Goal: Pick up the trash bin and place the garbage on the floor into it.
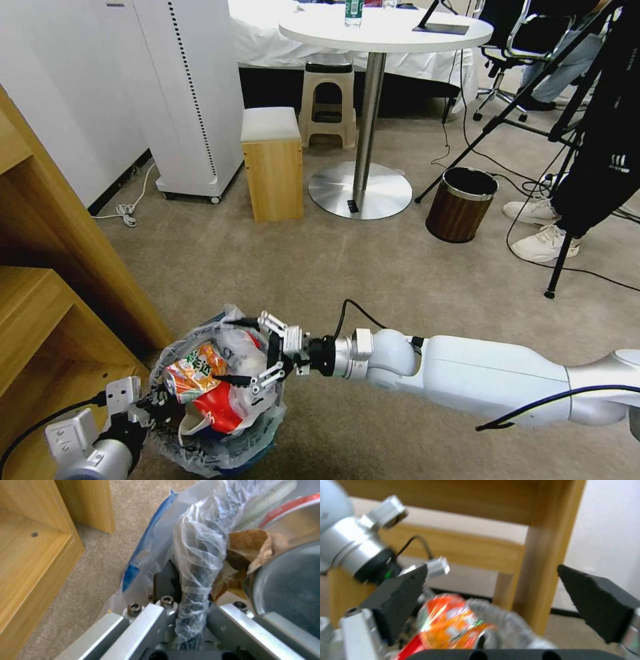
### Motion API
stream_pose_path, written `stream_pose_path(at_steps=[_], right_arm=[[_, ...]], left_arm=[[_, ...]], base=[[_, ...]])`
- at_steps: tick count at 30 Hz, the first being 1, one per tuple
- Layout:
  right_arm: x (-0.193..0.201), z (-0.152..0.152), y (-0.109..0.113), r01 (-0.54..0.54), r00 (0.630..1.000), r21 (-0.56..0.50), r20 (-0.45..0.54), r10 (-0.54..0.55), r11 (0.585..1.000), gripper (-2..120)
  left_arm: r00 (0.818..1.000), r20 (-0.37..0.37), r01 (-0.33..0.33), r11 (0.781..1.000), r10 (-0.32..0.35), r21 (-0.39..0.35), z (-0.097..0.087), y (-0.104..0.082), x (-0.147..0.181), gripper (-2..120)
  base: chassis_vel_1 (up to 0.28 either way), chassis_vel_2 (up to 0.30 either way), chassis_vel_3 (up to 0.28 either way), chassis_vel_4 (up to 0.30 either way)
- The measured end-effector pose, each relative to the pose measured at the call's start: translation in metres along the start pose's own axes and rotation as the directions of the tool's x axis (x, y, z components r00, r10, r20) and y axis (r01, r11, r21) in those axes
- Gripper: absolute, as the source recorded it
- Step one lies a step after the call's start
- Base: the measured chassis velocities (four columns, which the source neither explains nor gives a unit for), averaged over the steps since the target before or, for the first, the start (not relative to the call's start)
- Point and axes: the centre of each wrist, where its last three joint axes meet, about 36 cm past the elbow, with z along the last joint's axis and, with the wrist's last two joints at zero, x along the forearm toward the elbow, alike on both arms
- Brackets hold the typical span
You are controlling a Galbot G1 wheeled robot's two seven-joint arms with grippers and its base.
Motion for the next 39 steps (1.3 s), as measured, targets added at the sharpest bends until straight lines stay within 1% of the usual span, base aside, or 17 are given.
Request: stream_pose_path(at_steps=[2,6,8,10,12,13,16,17,20,21,25,26,29,31,32,35,39], right_arm=[[-0.001,-0.014,-0.008,-0.037,0.998,0.017,0.043,0.036,0.999,100],[0.0,-0.026,-0.013,-0.064,0.995,0.03,0.079,0.062,0.997,100],[0.002,-0.043,-0.017,-0.105,0.987,0.043,0.131,0.098,0.994,100],[0.004,-0.046,-0.018,-0.116,0.984,0.046,0.139,0.109,0.992,100],[0.017,-0.059,-0.022,-0.167,0.974,0.059,0.166,0.156,0.984,100],[0.017,-0.059,-0.022,-0.167,0.974,0.059,0.166,0.156,0.984,100],[0.04,-0.065,-0.026,-0.235,0.961,0.07,0.167,0.221,0.97,100],[0.04,-0.065,-0.026,-0.235,0.961,0.07,0.167,0.221,0.97,100],[0.064,-0.067,-0.026,-0.306,0.942,0.077,0.168,0.29,0.949,100],[0.064,-0.067,-0.026,-0.306,0.942,0.077,0.168,0.29,0.949,100],[0.09,-0.074,-0.026,-0.371,0.92,0.102,0.171,0.351,0.923,100],[0.09,-0.074,-0.026,-0.371,0.92,0.102,0.171,0.351,0.923,100],[0.116,-0.084,-0.027,-0.429,0.898,0.141,0.179,0.403,0.892,100],[0.119,-0.085,-0.028,-0.434,0.895,0.146,0.18,0.408,0.889,100],[0.126,-0.088,-0.028,-0.45,0.888,0.157,0.184,0.421,0.879,100],[0.132,-0.09,-0.029,-0.465,0.881,0.168,0.189,0.434,0.869,100],[0.137,-0.091,-0.029,-0.479,0.873,0.173,0.196,0.447,0.86,100]], left_arm=[[1.0,-0.026,0.007,1.0,-0.007,-0.01,0.002,0.002,0.001,0],[0.999,-0.05,0.009,1.0,-0.01,-0.025,0.004,0.004,0.001,0],[0.997,-0.082,0.004,0.999,-0.008,-0.05,0.001,0.008,-0.002,0],[0.996,-0.09,0.001,0.999,-0.006,-0.054,0.0,0.009,-0.003,0],[0.992,-0.126,-0.007,0.998,-0.002,-0.069,-0.005,0.014,-0.009,0],[0.992,-0.126,-0.007,0.998,-0.002,-0.069,-0.005,0.014,-0.009,0],[0.987,-0.159,-0.022,0.998,0.011,-0.063,-0.013,0.019,-0.018,0],[0.987,-0.159,-0.022,0.998,0.011,-0.063,-0.013,0.019,-0.018,0],[0.981,-0.193,-0.043,0.998,0.032,-0.053,-0.022,0.024,-0.029,0],[0.981,-0.193,-0.043,0.998,0.032,-0.053,-0.022,0.024,-0.029,0],[0.97,-0.238,-0.06,0.996,0.044,-0.061,-0.032,0.032,-0.044,0],[0.97,-0.238,-0.06,0.996,0.044,-0.061,-0.032,0.032,-0.044,0],[0.958,-0.285,-0.053,0.995,0.026,-0.085,-0.039,0.043,-0.062,0],[0.957,-0.29,-0.052,0.995,0.024,-0.088,-0.04,0.045,-0.065,0],[0.953,-0.304,-0.046,0.995,0.015,-0.094,-0.041,0.049,-0.072,0],[0.95,-0.312,-0.037,0.995,0.005,-0.097,-0.044,0.055,-0.08,0],[0.946,-0.323,-0.031,0.995,-0.001,-0.092,-0.046,0.059,-0.088,0]], base=[[0.0,0.0,0.0,0.0],[0.0,0.0,0.0,0.0],[0.0,0.0,0.0,0.0],[0.0,0.0,0.0,0.0],[0.0,0.0,0.0,0.0],[0.0,0.0,0.0,0.0],[0.0,0.0,0.0,0.0],[0.0,0.0,0.0,0.0],[0.0,0.0,0.0,0.0],[0.0,0.0,0.0,0.0],[0.0,0.0,0.0,0.0],[0.0,0.0,0.0,0.0],[0.0,0.0,0.0,0.0],[0.0,0.0,0.0,0.0],[0.0,0.0,0.0,0.0],[0.0,0.0,0.0,0.0],[0.0,0.0,0.0,0.0]])
